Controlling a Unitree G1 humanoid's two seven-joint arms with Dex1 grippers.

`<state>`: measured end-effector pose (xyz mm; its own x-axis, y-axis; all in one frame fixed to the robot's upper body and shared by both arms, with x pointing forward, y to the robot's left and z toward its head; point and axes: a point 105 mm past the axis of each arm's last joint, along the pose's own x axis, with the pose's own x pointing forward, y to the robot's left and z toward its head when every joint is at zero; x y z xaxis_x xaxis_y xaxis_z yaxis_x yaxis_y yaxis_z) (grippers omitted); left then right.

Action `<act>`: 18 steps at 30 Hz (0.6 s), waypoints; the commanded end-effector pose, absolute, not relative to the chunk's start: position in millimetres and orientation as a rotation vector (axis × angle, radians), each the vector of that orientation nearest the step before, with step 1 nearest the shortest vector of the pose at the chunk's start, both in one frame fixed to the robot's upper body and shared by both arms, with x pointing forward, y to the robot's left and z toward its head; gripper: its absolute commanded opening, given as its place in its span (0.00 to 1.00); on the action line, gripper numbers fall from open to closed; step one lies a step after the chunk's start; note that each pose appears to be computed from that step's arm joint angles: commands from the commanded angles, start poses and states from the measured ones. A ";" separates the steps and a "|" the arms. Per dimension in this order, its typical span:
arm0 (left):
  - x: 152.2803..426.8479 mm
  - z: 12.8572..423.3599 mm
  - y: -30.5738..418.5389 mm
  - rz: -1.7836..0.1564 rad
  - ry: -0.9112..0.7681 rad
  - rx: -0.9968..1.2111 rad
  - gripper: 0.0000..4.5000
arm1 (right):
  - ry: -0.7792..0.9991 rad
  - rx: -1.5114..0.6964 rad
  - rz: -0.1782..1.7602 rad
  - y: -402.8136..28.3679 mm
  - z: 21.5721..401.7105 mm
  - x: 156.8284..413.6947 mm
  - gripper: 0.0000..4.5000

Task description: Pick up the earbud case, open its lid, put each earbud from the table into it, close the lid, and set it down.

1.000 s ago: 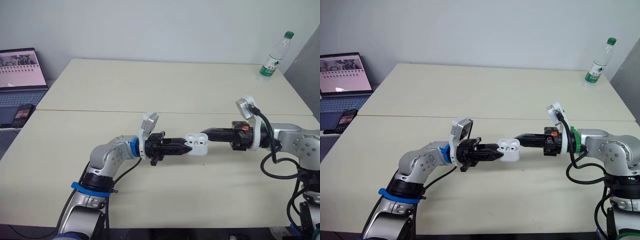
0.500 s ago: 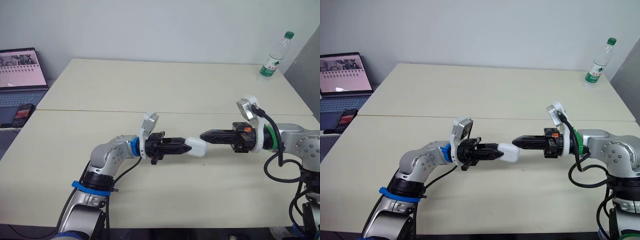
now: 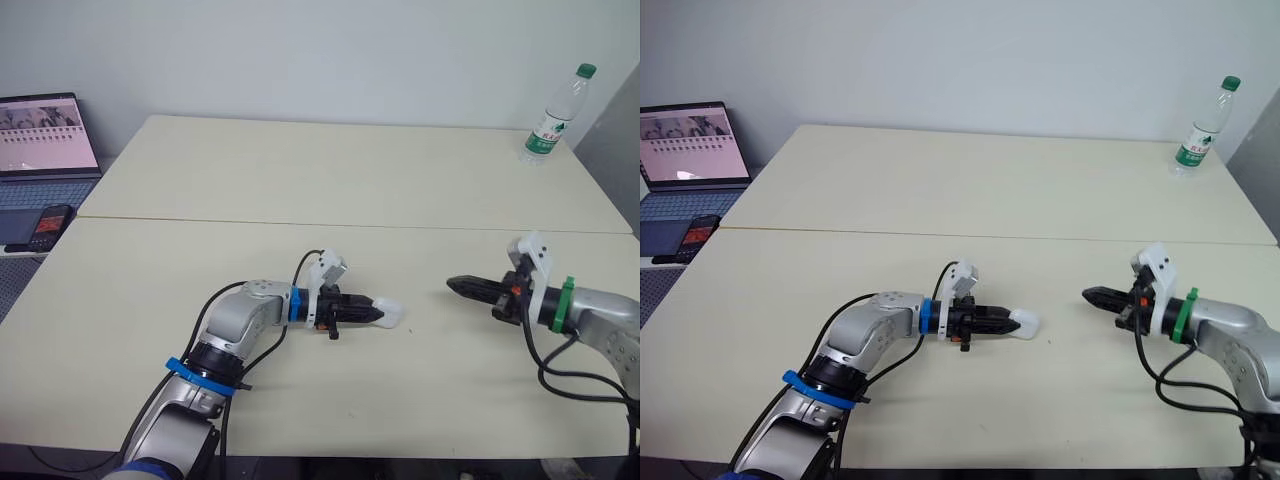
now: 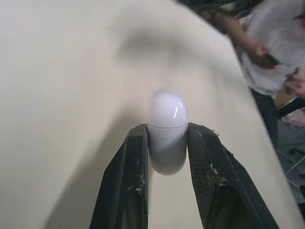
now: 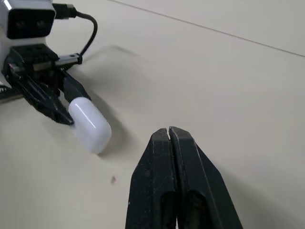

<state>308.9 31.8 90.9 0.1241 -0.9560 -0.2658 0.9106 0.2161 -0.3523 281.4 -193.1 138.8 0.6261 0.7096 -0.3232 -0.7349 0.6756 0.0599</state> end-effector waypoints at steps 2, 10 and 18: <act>322.8 87.1 25.9 -1.281 0.547 -0.103 0.19 | 0.216 -0.205 0.815 -192.1 153.1 268.6 0.01; 329.5 90.3 27.2 -1.266 0.572 -0.148 0.39 | 0.149 -0.202 0.817 -189.0 149.8 255.1 0.00; 330.6 106.0 53.9 -1.236 0.461 -0.110 0.96 | 0.142 -0.232 0.820 -199.0 134.1 248.9 0.04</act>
